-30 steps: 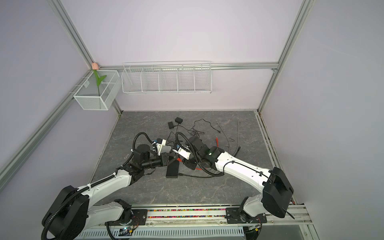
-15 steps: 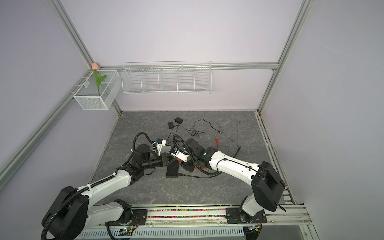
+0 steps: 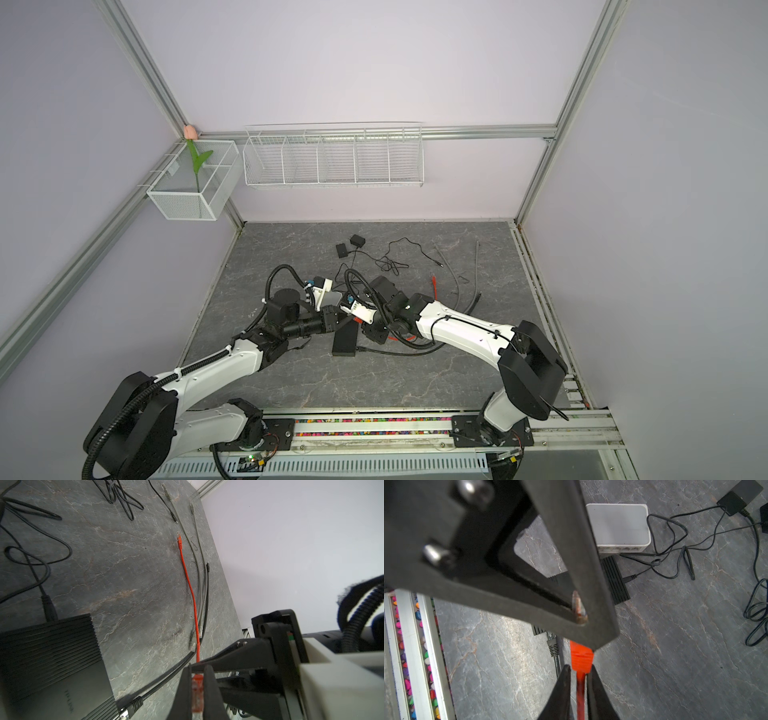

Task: Insert the plug into the switch port

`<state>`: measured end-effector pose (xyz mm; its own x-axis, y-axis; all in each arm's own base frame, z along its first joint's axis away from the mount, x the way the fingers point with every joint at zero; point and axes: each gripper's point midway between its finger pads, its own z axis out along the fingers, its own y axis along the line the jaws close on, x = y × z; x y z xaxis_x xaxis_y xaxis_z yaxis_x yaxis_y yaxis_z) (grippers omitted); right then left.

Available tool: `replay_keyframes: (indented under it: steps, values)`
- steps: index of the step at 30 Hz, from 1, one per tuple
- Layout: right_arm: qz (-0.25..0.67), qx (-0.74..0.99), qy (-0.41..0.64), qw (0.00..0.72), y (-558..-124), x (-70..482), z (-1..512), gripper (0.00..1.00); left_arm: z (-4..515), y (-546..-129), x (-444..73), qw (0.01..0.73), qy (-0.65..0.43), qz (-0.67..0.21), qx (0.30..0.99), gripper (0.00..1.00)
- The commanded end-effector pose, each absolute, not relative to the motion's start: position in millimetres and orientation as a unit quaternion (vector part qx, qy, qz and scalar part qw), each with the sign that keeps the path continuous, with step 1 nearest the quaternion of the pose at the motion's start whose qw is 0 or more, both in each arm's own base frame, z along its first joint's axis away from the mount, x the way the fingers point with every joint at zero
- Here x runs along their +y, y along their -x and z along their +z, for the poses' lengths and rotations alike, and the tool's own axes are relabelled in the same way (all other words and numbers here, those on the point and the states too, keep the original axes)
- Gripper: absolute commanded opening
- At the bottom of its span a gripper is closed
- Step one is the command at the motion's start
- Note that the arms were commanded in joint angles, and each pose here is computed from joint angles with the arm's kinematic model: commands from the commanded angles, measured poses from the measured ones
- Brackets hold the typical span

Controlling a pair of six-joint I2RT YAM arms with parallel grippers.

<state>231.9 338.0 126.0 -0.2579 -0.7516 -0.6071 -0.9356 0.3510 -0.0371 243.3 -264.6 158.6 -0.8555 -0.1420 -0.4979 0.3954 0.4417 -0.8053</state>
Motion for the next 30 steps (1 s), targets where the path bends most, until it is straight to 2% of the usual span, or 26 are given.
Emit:
replay_keyframes:
  steps: [1, 4, 10, 11, 13, 14, 15, 21, 30]
  values:
    - [0.179, 0.769, 0.544, 0.284, -235.3, 343.4, 133.1, 0.17, 161.8, -241.5, -263.2, 0.269, -0.085, -0.522, 0.805, 0.0]
    - [0.181, 0.769, 0.543, 0.285, -235.0, 343.5, 133.4, 0.07, 161.7, -241.4, -263.0, 0.268, -0.085, -0.522, 0.806, 0.0]
    - [0.177, 0.771, 0.535, 0.298, -238.5, 341.2, 138.8, 0.07, 158.9, -242.2, -261.6, 0.268, -0.081, -0.517, 0.809, 0.0]
    - [0.174, 0.772, 0.533, 0.3, -239.8, 339.7, 140.1, 0.06, 158.1, -242.4, -260.4, 0.268, -0.079, -0.514, 0.811, 0.06]
    - [0.161, 0.775, 0.529, 0.304, -243.5, 334.9, 141.4, 0.07, 151.9, -247.0, -251.9, 0.271, -0.072, -0.489, 0.826, 0.36]
    - [0.147, 0.778, 0.53, 0.304, -246.3, 331.4, 139.9, 0.07, 148.9, -251.8, -243.6, 0.276, -0.061, -0.472, 0.835, 0.44]
    - [0.129, 0.782, 0.531, 0.301, -249.3, 326.8, 138.4, 0.07, 145.6, -257.1, -232.1, 0.286, -0.045, -0.451, 0.844, 0.46]
    - [0.005, 0.8, 0.546, 0.248, -266.3, 294.8, 107.5, 0.07, 125.9, -278.7, -171.9, 0.36, 0.039, -0.324, 0.874, 0.5]
    - [-0.062, 0.801, 0.576, 0.15, -263.4, 281.0, 54.7, 0.06, 83.2, -287.9, -183.0, 0.31, 0.039, -0.317, 0.895, 0.46]
